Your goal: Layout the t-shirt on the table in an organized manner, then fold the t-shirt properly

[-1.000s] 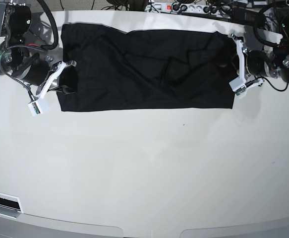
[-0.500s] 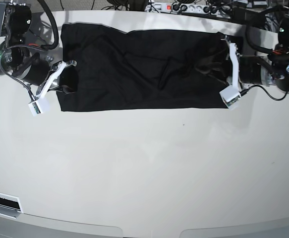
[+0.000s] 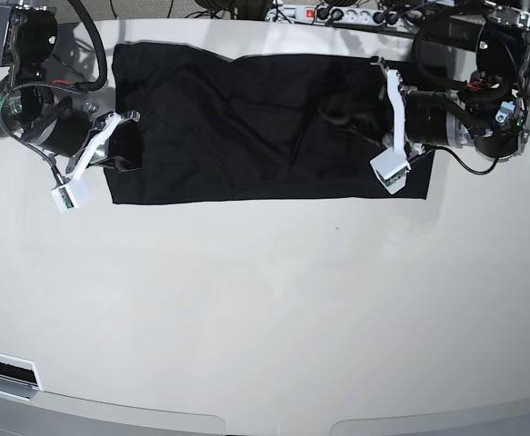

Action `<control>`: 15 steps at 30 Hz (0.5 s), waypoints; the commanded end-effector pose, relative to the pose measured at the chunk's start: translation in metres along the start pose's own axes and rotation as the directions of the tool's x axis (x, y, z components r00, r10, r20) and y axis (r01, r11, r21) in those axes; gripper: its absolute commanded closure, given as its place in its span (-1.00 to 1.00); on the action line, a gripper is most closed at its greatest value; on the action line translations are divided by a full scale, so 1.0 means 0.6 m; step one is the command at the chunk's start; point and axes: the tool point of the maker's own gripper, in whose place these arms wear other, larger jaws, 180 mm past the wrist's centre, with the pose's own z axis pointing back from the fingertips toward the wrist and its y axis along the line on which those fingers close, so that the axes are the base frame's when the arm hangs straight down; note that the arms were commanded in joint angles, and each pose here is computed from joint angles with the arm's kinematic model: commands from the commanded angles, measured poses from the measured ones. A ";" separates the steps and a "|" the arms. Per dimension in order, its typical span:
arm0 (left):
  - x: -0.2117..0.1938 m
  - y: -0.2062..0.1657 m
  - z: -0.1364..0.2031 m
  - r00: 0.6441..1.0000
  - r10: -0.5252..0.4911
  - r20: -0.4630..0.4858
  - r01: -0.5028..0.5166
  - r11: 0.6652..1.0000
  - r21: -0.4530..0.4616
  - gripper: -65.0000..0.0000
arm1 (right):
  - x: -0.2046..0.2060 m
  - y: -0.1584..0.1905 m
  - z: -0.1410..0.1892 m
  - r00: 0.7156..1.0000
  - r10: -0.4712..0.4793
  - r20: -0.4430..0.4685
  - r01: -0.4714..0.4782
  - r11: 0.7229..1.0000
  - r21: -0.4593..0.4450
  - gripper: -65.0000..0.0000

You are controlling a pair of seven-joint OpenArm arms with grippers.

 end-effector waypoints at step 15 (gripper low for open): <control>0.055 0.095 0.044 0.986 -0.163 0.030 0.150 0.958 0.246 1.00 | 0.036 0.000 0.007 0.997 0.030 0.064 -0.030 1.000 0.006 1.00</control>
